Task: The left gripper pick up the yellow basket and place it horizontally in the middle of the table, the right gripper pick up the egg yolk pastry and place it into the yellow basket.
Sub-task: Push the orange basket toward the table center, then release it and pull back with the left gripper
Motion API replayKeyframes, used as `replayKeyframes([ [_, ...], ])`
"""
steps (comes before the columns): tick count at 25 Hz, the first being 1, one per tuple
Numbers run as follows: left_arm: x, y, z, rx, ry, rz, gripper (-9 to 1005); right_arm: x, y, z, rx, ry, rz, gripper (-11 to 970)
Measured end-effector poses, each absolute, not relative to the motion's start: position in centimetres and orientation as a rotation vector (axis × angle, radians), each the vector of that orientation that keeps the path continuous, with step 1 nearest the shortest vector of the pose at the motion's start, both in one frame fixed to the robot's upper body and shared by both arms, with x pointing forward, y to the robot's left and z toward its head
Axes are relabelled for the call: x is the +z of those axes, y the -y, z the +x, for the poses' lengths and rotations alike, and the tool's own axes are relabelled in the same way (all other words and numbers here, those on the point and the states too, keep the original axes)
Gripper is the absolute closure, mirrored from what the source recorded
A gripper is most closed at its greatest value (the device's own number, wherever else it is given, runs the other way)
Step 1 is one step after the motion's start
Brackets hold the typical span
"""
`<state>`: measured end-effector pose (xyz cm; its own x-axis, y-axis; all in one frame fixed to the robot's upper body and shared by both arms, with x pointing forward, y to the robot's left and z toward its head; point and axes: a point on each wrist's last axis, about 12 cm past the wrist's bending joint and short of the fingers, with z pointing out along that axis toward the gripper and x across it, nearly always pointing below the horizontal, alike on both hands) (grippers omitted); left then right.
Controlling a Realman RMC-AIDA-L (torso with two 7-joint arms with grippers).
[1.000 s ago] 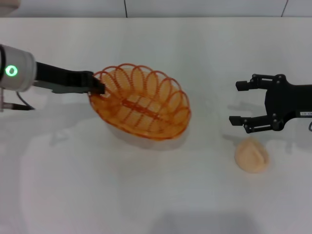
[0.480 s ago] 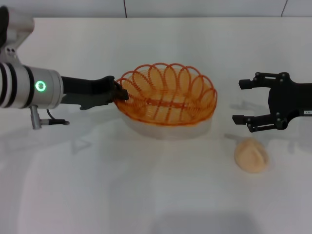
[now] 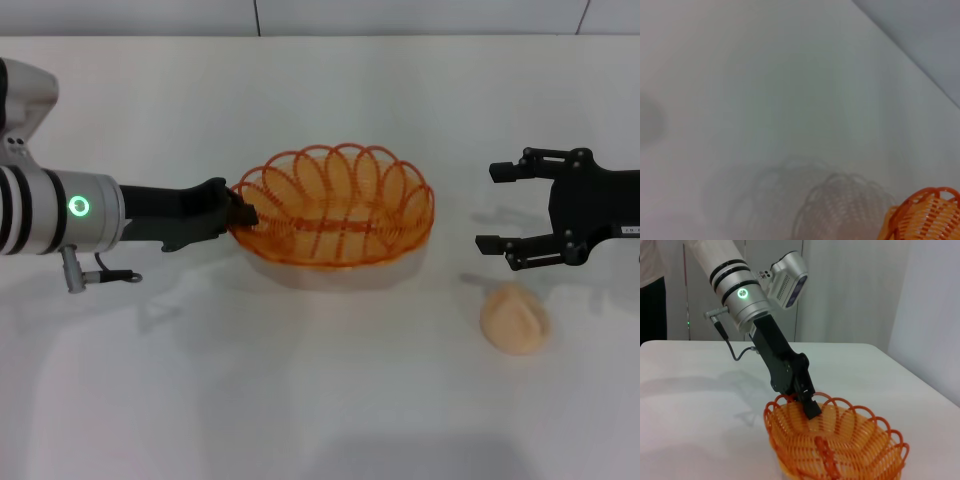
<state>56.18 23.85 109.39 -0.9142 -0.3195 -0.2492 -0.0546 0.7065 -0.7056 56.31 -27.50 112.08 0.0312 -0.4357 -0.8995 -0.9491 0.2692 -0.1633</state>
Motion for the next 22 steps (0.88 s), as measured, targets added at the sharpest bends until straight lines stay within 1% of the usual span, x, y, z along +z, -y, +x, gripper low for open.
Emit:
replayKeyframes([
  [4,108.94,-23.94,56.16,-1.040,-2.577,-0.306,899,112.04,27.38,56.30,0.666,-1.567,-1.321,109],
  [16,109.10,-23.96,56.36,-1.026,-2.583,-0.289,900,112.08,27.29,56.37,0.665,-1.564,-1.323,109],
  [22,109.03,-24.05,56.30,-1.034,-2.580,-0.301,865,112.10,27.29,56.38,0.664,-1.562,-1.324,109],
])
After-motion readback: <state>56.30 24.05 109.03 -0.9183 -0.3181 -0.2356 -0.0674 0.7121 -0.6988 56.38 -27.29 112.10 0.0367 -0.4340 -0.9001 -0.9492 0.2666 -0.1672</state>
